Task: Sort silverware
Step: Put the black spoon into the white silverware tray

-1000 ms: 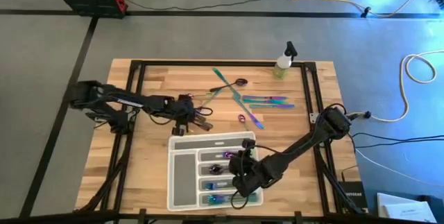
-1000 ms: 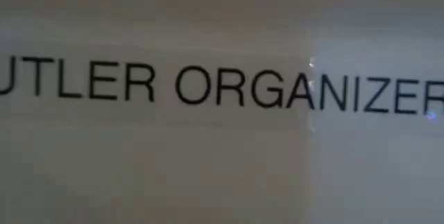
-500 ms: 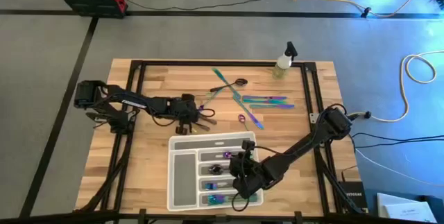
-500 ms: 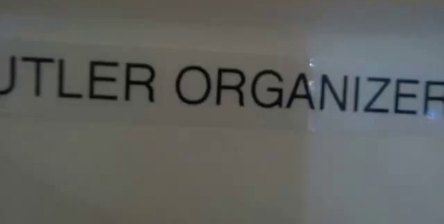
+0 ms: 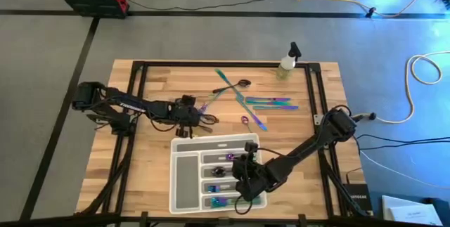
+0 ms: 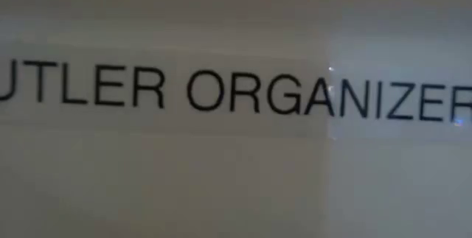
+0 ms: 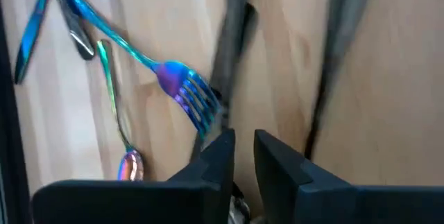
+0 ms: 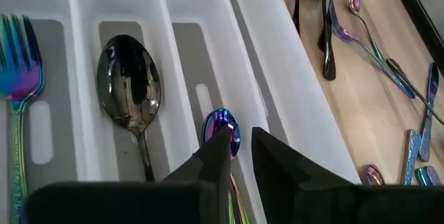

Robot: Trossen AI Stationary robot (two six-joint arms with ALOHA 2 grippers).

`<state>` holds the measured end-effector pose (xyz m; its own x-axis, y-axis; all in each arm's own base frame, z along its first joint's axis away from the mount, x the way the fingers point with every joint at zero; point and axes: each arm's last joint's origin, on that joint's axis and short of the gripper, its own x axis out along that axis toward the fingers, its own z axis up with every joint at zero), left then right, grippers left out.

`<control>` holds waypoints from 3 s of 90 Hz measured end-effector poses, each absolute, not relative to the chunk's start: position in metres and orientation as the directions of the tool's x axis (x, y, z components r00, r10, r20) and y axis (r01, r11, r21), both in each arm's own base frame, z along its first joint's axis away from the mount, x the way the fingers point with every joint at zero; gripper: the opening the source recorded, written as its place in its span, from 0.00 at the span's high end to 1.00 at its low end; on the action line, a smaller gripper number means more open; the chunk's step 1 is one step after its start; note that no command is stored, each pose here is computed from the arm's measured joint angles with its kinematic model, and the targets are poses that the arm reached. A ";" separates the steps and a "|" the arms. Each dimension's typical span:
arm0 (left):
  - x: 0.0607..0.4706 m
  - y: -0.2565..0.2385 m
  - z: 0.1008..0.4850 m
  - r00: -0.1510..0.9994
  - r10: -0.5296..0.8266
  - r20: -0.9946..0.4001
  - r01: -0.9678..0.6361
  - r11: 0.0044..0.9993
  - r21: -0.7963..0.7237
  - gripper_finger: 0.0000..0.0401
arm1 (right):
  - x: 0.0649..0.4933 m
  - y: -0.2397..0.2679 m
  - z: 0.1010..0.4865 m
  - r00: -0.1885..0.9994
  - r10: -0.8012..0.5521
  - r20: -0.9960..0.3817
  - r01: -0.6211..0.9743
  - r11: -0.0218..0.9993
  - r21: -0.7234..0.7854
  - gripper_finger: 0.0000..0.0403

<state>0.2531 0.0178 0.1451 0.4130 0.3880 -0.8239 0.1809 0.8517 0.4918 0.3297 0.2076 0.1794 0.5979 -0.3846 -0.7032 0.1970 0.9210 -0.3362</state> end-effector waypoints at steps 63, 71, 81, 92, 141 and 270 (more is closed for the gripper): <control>0.249 0.009 0.146 0.355 0.351 -0.867 0.275 0.847 0.455 0.90 | 0.330 0.208 0.179 0.594 -0.376 -0.711 0.191 0.925 -0.329 0.89; 0.252 0.008 0.150 0.368 0.349 -0.862 0.263 0.850 0.456 0.89 | 0.330 0.208 0.179 0.594 -0.376 -0.711 0.191 0.925 -0.329 0.89; 0.254 0.008 0.154 0.356 0.325 -0.876 0.278 0.858 0.432 0.86 | 0.330 0.208 0.179 0.594 -0.376 -0.711 0.191 0.925 -0.329 0.89; 0.252 0.007 0.156 0.314 0.299 -0.901 0.292 0.873 0.392 0.80 | 0.330 0.208 0.179 0.594 -0.375 -0.711 0.190 0.925 -0.329 0.89; 0.242 0.023 0.148 0.250 0.254 -0.934 0.296 0.899 0.324 0.65 | 0.330 0.208 0.179 0.594 -0.376 -0.712 0.191 0.925 -0.329 0.89; 0.255 0.053 0.195 0.244 0.118 -0.963 -0.024 0.993 0.115 0.98 | 0.337 0.192 0.189 0.630 -0.693 -0.350 0.354 0.657 -0.666 0.89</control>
